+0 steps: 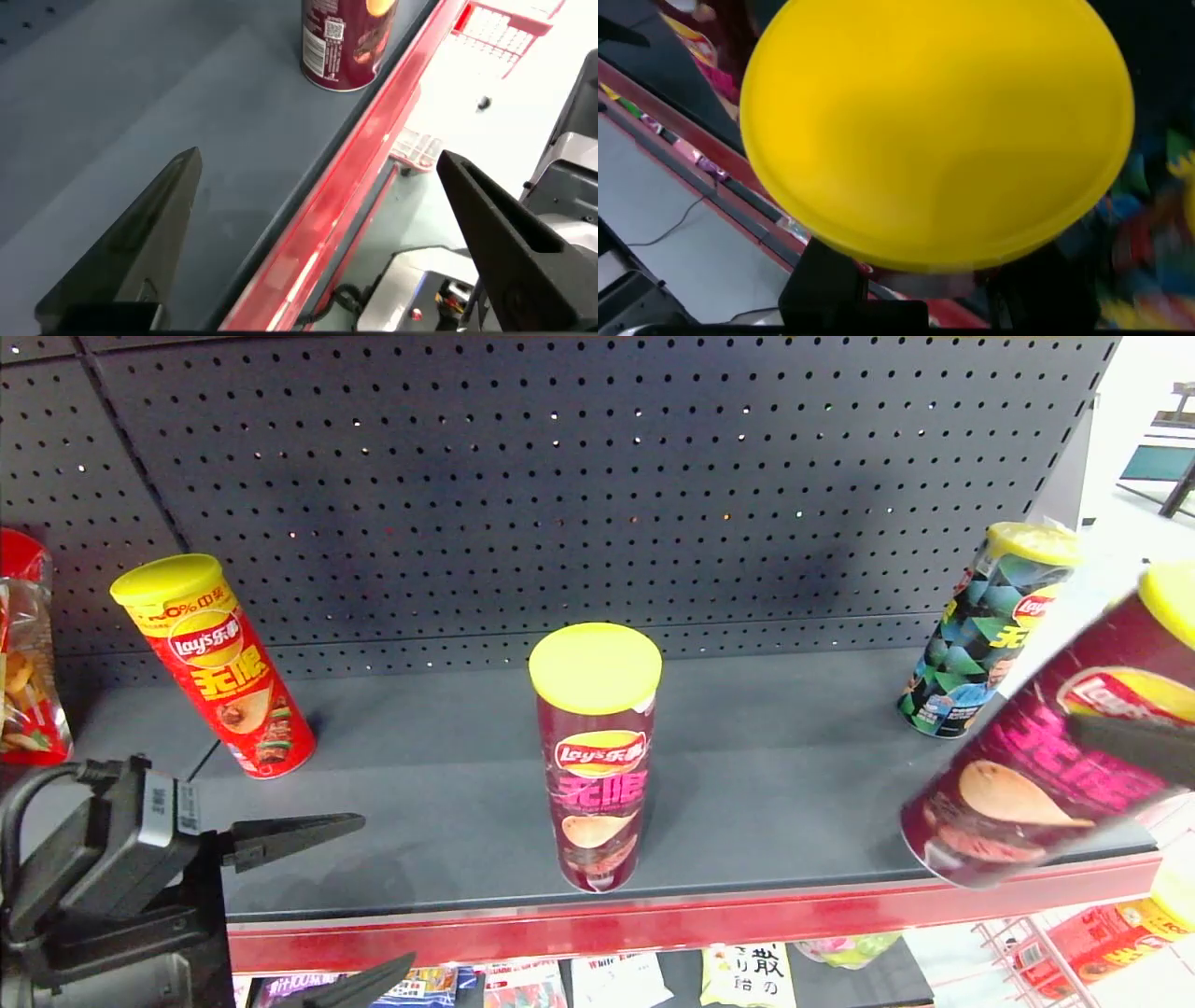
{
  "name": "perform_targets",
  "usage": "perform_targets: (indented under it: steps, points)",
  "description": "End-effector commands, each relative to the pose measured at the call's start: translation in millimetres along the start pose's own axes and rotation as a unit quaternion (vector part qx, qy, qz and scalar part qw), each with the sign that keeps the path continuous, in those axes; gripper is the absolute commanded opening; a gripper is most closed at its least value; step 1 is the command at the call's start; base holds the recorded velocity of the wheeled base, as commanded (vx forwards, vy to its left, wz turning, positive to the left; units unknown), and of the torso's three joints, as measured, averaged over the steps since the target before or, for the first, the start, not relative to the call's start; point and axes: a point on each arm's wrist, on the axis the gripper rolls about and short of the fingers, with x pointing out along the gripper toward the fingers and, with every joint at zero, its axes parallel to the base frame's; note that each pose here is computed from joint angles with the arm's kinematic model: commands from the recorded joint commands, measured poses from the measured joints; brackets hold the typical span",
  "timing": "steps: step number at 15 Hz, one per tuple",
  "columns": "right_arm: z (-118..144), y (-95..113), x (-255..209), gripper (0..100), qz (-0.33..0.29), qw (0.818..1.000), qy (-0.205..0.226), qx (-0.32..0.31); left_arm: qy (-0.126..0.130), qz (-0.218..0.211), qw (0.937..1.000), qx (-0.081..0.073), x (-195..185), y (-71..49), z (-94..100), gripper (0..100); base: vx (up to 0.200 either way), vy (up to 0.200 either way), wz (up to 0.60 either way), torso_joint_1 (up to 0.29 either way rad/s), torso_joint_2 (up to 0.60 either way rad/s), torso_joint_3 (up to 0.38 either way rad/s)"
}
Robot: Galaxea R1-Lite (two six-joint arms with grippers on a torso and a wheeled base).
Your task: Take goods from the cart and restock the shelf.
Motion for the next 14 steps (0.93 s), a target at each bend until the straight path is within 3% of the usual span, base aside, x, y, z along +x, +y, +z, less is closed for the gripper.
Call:
perform_targets:
  steps: [1,8,14]
  points:
    - [21.5,-2.1,64.7,0,0.051,0.998,0.034,-0.002,-0.018,0.015,0.9997,0.012,-9.4,-4.4,3.3,100,0.0,0.0,0.0,0.0,0.0,0.0]
    - [48.2,-4.7,157.0,0,0.082,0.995,0.049,-0.005,-0.017,0.036,0.9991,0.014,-10.5,-3.6,4.9,100,0.0,0.0,0.0,0.0,0.0,0.0]
    - [43.7,-4.5,231.5,0,0.117,0.992,0.053,-0.005,-0.022,0.041,0.9988,0.017,-14.1,-5.6,5.4,100,0.0,0.0,0.0,0.0,0.0,0.0]
